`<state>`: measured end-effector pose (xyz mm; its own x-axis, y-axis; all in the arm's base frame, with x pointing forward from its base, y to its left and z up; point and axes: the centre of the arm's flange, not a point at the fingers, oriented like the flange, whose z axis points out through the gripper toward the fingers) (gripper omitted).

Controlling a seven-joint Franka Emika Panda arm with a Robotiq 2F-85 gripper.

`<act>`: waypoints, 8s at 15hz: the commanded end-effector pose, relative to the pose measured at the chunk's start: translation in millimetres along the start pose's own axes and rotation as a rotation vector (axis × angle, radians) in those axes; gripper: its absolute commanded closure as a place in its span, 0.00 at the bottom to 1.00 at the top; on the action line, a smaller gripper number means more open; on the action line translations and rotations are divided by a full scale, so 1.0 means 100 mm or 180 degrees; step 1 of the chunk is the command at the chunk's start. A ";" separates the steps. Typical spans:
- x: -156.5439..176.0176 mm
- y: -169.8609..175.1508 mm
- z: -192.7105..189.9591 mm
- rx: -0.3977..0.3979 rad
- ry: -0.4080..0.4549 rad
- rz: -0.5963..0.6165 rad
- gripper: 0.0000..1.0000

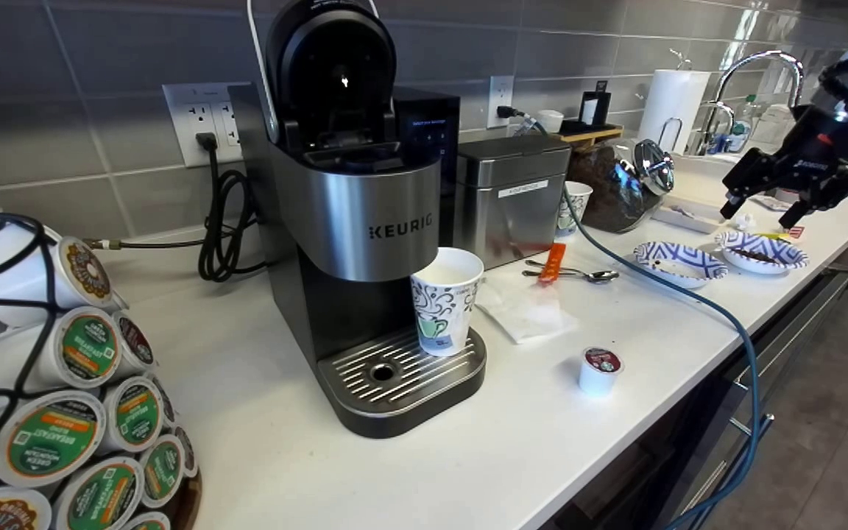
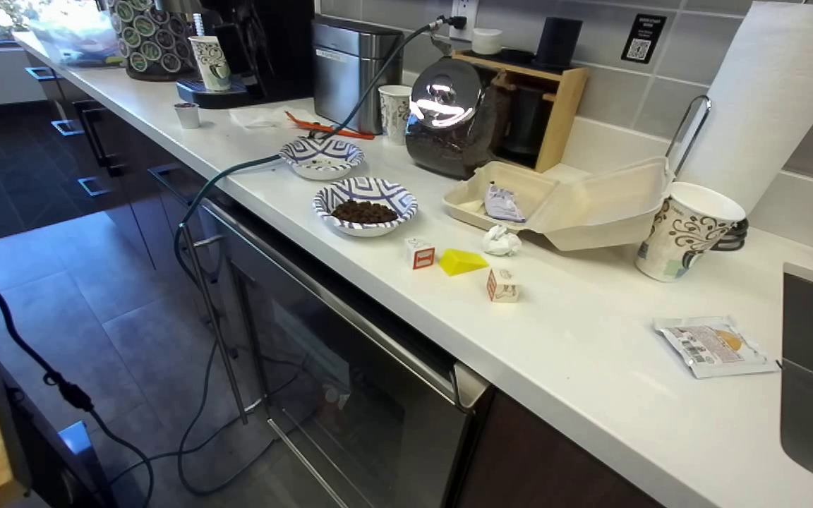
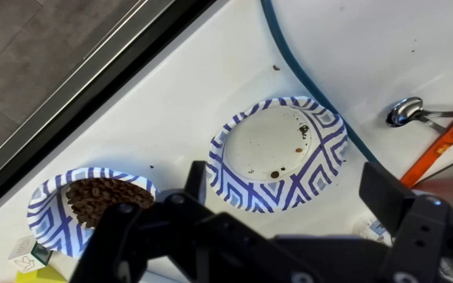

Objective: Remove the coffee cup from the coffeemaker then place one coffee pod in the coffee maker chamber.

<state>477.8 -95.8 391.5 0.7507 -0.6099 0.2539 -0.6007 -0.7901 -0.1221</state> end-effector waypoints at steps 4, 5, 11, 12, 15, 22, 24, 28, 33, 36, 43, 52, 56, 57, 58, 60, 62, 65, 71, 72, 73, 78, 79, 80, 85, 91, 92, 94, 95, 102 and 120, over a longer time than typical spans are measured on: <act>0.00 -0.05 -0.04 0.0025 0.0023 -0.0045 0.00; 0.00 -0.05 -0.05 0.0028 0.0027 -0.0047 0.00; -0.07 -0.10 -0.10 0.0130 0.0036 -0.0172 0.00; -0.21 -0.19 -0.17 0.0285 0.0030 -0.0381 0.00; -0.56 -0.52 -0.43 0.0640 -0.0003 -0.0761 0.00; -0.97 -1.11 -0.83 0.1013 -0.0067 -0.1288 0.00; -0.99 -1.09 -0.86 0.1032 -0.0058 -0.1323 0.00; -1.38 -1.71 -0.93 0.1284 0.0072 -0.1673 0.00; -2.20 -2.83 -1.16 0.1599 0.0228 -0.2285 0.00; -2.42 -3.35 -1.08 0.1426 -0.0027 -0.2539 0.00; -2.27 -3.39 -0.75 0.1409 -0.0107 -0.2602 0.00; -1.92 -3.62 -0.41 0.0451 0.0094 -0.1392 0.00; -2.04 -3.90 -0.42 0.0265 0.0061 -0.1163 0.00; -2.08 -3.96 -0.42 0.0244 0.0057 -0.1114 0.00; -2.10 -4.02 -0.39 0.0222 0.0050 -0.1061 0.00; -2.10 -4.13 -0.31 0.0227 0.0068 -0.0923 0.00; -2.08 -4.21 -0.24 0.0248 0.0093 -0.0789 0.00; -1.97 -4.20 -0.08 0.0159 0.0119 -0.0606 0.00; -1.79 -4.20 0.10 0.0109 0.0097 -0.0345 0.36; -1.76 -4.18 0.10 0.0105 0.0098 -0.0321 0.44; -1.73 -4.16 0.09 0.0111 0.0086 -0.0303 0.53; -1.62 -4.05 0.04 0.0105 0.0088 -0.0292 0.91; -1.63 -4.04 0.06 0.0100 0.0075 -0.0298 0.98; -1.65 -4.05 0.07 0.0105 0.0057 -0.0310 1.00; -1.47 -3.76 -0.12 0.0042 0.0197 -0.0379 0.99; -0.75 -2.50 -0.28 -0.0788 0.0671 0.0182 0.99; -0.69 -2.32 -0.26 -0.0941 0.0608 0.0304 0.99; -0.70 -2.00 -0.18 -0.1020 0.0338 0.0414 0.99; -0.70 -1.88 -0.13 -0.1017 0.0276 0.0511 0.99; -0.99 -1.54 0.15 -0.0097 0.0156 0.1277 0.99; -2.10 -2.35 -0.52 0.0828 0.0132 -0.0264 0.00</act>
<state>465.0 192.2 421.3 0.6791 -0.6373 0.3642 -0.5167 -0.7675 -0.3795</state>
